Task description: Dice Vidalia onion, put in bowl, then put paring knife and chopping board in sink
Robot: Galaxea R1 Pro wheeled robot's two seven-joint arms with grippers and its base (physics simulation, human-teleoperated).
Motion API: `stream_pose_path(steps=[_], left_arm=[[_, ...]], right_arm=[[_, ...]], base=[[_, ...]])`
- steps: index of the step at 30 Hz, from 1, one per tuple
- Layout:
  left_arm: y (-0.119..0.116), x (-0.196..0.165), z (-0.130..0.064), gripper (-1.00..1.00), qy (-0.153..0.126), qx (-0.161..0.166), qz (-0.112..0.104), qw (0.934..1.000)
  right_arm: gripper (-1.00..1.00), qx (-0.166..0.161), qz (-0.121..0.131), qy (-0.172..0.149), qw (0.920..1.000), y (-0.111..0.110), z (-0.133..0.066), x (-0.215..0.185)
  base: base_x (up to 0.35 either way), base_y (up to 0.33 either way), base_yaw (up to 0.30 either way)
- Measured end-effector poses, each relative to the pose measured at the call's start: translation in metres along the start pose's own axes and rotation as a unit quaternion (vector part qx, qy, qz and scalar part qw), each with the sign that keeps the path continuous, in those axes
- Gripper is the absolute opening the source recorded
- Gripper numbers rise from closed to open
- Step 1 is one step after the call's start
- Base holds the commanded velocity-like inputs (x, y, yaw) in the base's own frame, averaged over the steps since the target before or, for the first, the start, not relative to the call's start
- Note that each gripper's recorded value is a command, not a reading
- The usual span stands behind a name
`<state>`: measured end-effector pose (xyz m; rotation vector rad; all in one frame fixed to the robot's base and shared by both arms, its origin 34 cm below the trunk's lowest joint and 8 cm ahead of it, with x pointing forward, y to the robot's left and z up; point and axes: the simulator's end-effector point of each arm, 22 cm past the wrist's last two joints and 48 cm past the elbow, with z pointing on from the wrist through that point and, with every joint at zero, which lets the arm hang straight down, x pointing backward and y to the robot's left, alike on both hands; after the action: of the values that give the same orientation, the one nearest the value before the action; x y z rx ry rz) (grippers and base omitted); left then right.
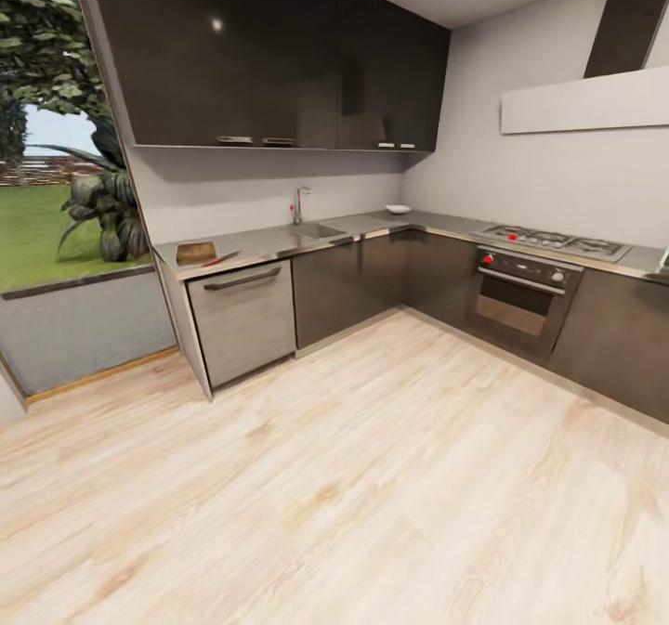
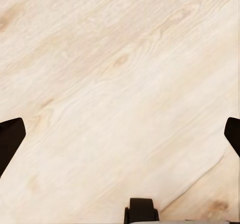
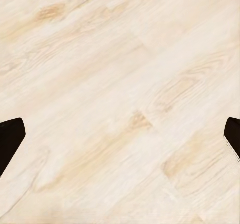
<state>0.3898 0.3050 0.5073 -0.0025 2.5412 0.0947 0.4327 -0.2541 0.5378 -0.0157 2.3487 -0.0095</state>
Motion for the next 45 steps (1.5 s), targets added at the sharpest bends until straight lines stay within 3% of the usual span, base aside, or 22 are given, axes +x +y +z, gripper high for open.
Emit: stream_pose_path(steps=[45], left_arm=[[-0.0003,-0.0045,0.0000,1.00,-0.010,0.000,0.001,0.9999]], right_arm=[[1.00,0.000,0.001,0.000,1.0000,0.0010,0.0000,0.0000]], base=[[0.319,-0.102,0.000]])
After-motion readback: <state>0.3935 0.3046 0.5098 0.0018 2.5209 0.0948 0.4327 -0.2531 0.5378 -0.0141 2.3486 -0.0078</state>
